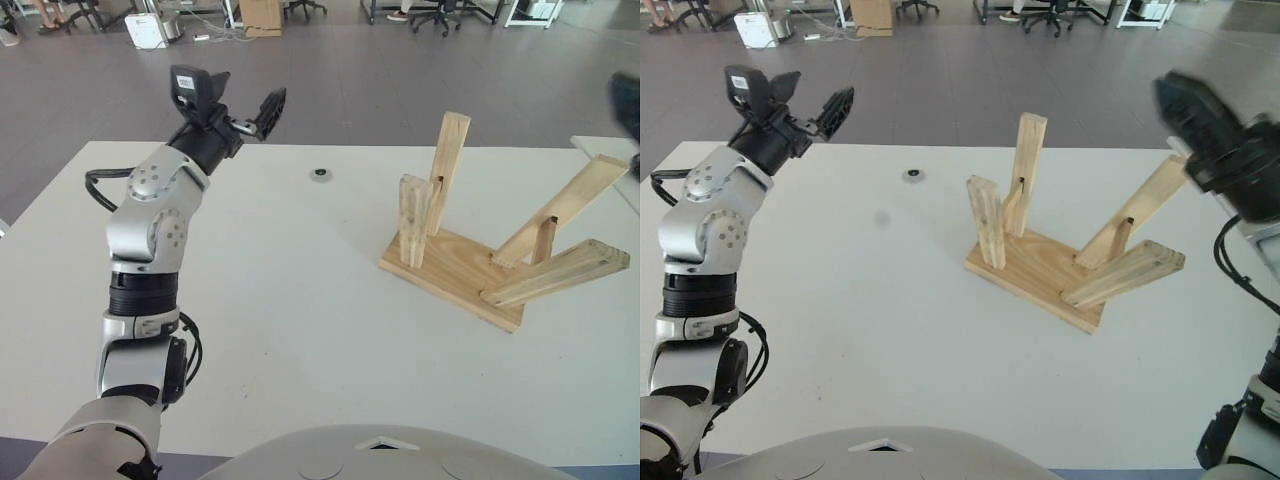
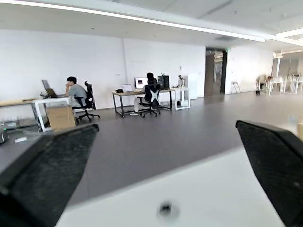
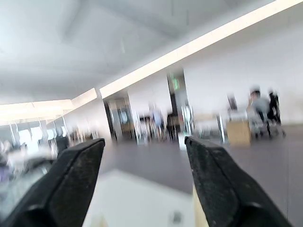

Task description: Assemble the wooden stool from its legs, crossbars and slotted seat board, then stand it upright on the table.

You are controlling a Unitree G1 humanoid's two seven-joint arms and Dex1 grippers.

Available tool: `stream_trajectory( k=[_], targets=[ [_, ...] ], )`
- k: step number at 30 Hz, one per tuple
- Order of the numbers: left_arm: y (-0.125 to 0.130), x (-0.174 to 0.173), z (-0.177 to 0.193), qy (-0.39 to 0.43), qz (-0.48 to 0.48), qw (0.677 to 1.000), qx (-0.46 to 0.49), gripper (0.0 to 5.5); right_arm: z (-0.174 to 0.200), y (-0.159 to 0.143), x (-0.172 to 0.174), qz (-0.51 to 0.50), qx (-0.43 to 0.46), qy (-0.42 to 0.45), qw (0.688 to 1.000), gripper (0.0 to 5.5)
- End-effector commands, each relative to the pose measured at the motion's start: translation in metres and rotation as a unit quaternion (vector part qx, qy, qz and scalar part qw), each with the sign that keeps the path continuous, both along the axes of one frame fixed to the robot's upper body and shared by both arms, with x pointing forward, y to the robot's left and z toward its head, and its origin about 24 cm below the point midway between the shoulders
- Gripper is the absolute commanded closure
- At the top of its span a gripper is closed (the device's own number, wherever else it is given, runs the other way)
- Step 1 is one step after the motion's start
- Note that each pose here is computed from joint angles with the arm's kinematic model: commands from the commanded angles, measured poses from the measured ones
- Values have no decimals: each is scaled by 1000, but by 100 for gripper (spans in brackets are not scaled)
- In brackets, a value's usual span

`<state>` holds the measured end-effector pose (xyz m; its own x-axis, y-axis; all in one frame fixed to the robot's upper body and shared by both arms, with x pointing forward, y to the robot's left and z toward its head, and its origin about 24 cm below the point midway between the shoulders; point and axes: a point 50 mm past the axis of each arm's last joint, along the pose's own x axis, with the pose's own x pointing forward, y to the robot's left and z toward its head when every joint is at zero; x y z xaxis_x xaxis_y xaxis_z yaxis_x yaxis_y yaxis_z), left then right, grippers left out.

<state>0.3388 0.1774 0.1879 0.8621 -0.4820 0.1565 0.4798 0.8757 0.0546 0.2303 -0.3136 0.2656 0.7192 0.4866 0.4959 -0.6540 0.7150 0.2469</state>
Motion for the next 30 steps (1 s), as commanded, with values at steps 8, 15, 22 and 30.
stream_trajectory(
  k=[8,15,22,30],
  targets=[
    [-16,20,-87,48,-80,976,198,12,-172,-78,-1,-380,-273,322,823,234],
    [-33,9,-69,-13,-117,967,227,12,-245,-37,-42,-163,-555,393,715,234],
    [-44,-4,-66,-23,-139,963,228,12,-247,-21,15,-163,-579,316,733,234],
    [-37,-11,-73,-5,-135,968,213,12,-248,45,61,-68,-521,160,836,234]
  ],
)
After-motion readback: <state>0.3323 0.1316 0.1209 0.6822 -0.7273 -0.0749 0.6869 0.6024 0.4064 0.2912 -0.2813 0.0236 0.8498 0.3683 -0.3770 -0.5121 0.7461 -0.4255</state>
